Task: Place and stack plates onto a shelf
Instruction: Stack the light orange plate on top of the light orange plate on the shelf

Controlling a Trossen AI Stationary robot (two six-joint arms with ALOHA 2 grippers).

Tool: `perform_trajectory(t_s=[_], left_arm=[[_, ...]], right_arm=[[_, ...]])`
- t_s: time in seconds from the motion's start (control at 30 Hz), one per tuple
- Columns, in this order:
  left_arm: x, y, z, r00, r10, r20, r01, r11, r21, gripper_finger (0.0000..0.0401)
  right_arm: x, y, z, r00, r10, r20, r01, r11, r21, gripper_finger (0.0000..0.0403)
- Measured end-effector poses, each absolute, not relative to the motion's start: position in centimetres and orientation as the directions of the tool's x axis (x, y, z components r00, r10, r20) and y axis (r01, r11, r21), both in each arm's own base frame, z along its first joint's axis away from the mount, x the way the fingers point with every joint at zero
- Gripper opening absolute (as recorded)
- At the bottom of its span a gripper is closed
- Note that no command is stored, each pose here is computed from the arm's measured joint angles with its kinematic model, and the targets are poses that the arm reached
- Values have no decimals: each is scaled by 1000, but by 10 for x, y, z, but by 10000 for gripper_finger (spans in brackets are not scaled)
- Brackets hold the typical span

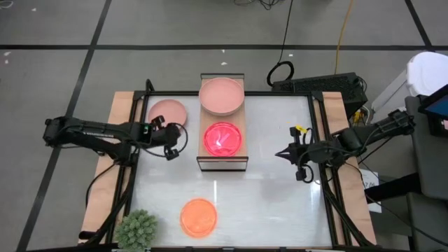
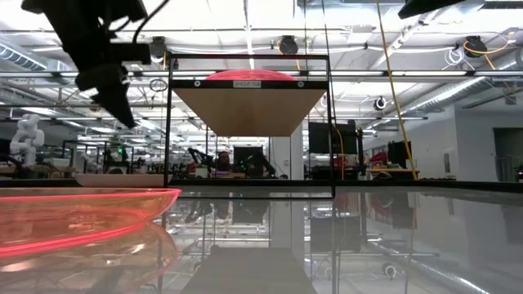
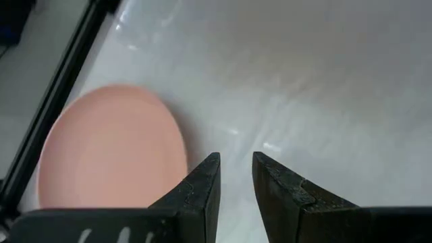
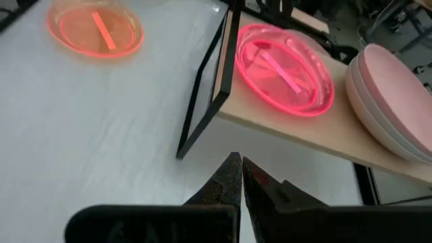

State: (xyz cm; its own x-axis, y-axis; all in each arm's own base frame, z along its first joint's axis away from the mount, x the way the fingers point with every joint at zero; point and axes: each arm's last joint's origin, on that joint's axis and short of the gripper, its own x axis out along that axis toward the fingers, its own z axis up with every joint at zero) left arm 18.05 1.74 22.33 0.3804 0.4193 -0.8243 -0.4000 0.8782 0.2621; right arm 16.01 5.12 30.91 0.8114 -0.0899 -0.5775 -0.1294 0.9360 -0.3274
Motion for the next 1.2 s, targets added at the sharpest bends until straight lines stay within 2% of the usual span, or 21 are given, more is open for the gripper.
perform_trajectory(t_s=[0.13, 0.3, 0.57, 0.67, 0.87, 1.2], left_arm=[[178, 29, 211, 318, 428, -846, -393, 872, 293, 93], [180, 43, 203, 269, 409, -872, -473, 845, 251, 100], [191, 61, 181, 167, 379, -910, -582, 783, 220, 206], [196, 66, 175, 150, 380, -913, -614, 759, 215, 231], [196, 76, 165, 91, 374, -923, -650, 724, 229, 236], [194, 93, 164, 103, 396, -912, -679, 698, 227, 230]], right_arm=[[158, 50, 311, 821, -86, -564, -124, 938, -323, 0], [160, 51, 312, 828, -83, -555, -119, 940, -319, 0], [163, 52, 316, 853, -73, -516, -105, 946, -308, 0], [163, 52, 316, 857, -72, -511, -103, 947, -306, 0], [164, 53, 319, 869, -67, -490, -96, 949, -301, 0], [165, 53, 320, 875, -66, -479, -109, 939, -327, 0]])
